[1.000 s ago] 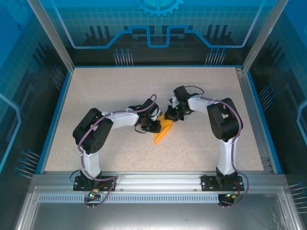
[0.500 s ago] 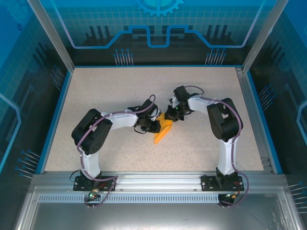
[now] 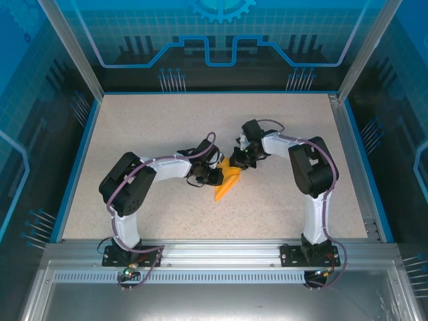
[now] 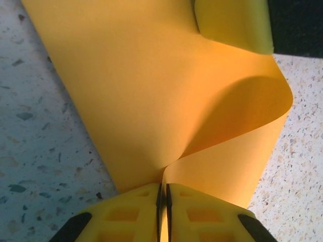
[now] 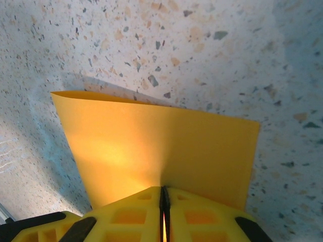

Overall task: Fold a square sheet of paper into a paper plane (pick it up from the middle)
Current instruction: Third fold the triangle at the center of the table.

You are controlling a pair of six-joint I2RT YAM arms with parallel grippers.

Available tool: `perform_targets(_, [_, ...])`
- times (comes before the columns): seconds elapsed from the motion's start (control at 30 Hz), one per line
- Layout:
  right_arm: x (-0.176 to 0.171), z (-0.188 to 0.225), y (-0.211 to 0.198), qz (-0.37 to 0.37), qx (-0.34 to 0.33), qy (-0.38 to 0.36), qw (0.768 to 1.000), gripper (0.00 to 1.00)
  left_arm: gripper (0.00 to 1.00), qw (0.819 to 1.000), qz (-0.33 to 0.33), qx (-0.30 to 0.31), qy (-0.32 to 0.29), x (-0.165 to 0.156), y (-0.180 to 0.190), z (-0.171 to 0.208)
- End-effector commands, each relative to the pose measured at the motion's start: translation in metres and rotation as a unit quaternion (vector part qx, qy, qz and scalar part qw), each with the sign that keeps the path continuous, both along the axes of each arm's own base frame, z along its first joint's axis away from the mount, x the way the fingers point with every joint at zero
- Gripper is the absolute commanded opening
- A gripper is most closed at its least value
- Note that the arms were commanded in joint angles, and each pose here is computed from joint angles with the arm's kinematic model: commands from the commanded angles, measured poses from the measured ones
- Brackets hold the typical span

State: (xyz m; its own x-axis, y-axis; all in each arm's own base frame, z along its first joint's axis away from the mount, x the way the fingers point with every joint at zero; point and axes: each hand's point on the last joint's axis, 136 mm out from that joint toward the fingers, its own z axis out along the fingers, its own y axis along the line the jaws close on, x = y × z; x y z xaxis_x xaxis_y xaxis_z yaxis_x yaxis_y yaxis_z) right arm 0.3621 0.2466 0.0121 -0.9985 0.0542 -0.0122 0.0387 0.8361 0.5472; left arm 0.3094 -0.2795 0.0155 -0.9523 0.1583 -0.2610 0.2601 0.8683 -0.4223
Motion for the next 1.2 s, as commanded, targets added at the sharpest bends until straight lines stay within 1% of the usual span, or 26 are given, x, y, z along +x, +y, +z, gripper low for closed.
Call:
perform_targets(0.0, [-0.020,-0.028,-0.012,0.003,-0.048,0.043,0.998,0.11,0.12,1.000,0.013,0.011,0.009,-0.003,0.009,-0.005])
perform_targets(0.1, [-0.022,-0.031,-0.013,0.002,-0.050,0.046,0.998,0.11,0.11,1.000,0.020,0.008,0.003,-0.002,0.010,-0.003])
perform_targets(0.2, [-0.023,-0.032,-0.012,0.001,-0.047,0.048,0.998,0.11,0.12,1.000,0.016,0.006,0.010,-0.003,0.008,-0.005])
perform_targets(0.33, [-0.019,-0.024,-0.008,0.002,-0.038,0.040,0.998,0.12,0.12,1.000,0.014,0.008,0.013,-0.004,0.008,-0.007])
perform_targets(0.47, [-0.004,0.003,-0.007,-0.010,-0.011,0.014,1.000,0.15,0.12,1.000,0.009,0.012,0.018,-0.007,0.009,-0.010])
perform_targets(0.57, [0.010,0.032,-0.009,-0.023,0.019,-0.023,0.999,0.21,0.12,1.000,0.005,0.012,0.019,-0.008,0.009,-0.011])
perform_targets(0.7, [0.010,0.060,-0.019,-0.036,0.025,-0.069,0.997,0.22,0.12,1.000,0.001,0.012,0.019,-0.008,0.008,-0.012])
perform_targets(0.8, [-0.003,0.071,-0.024,-0.053,0.043,-0.100,0.993,0.15,0.12,1.000,-0.001,0.011,0.020,-0.007,0.007,-0.011])
perform_targets(0.83, [-0.008,0.076,-0.024,-0.062,0.057,-0.112,0.990,0.11,0.12,1.000,-0.002,0.010,0.021,-0.007,0.007,-0.011])
perform_targets(0.87, [-0.015,0.079,-0.021,-0.065,0.077,-0.122,0.987,0.06,0.12,1.000,-0.002,0.011,0.022,-0.008,0.007,-0.012])
perform_targets(0.93, [-0.037,0.076,-0.015,-0.067,0.107,-0.129,0.984,0.00,0.12,1.000,-0.003,0.011,0.023,-0.008,0.007,-0.013])
perform_targets(1.03, [-0.070,0.072,0.005,-0.051,0.132,-0.139,0.980,0.00,0.12,1.000,-0.005,0.013,0.022,-0.008,0.008,-0.013])
perform_targets(1.17, [-0.104,0.057,0.031,-0.033,0.137,-0.136,0.981,0.00,0.12,1.000,-0.007,0.013,0.020,-0.008,0.007,-0.012])
